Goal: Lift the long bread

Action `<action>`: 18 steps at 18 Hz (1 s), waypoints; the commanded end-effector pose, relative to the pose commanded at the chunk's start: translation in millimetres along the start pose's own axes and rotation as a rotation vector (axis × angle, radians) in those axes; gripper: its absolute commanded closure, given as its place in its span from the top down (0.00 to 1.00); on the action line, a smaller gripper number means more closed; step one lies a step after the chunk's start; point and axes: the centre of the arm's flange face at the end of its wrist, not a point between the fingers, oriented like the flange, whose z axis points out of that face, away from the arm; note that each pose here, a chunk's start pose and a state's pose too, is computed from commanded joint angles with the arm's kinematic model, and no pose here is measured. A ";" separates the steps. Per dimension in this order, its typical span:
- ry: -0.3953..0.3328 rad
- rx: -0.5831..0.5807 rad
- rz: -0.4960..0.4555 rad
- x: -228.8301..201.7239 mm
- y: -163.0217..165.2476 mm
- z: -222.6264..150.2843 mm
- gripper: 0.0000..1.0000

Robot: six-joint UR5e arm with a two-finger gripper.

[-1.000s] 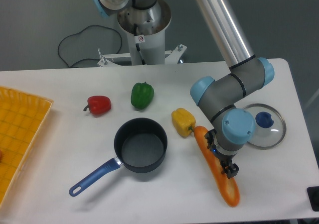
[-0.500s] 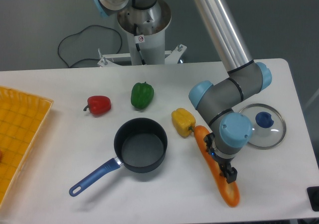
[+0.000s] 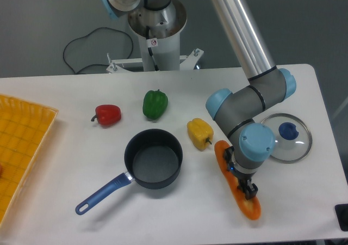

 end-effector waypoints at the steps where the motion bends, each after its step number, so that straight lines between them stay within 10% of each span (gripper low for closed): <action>1: -0.005 -0.001 -0.001 0.2 0.0 -3.3 0.47; 18: -0.014 0.000 -0.005 6.5 1.1 -18.6 0.43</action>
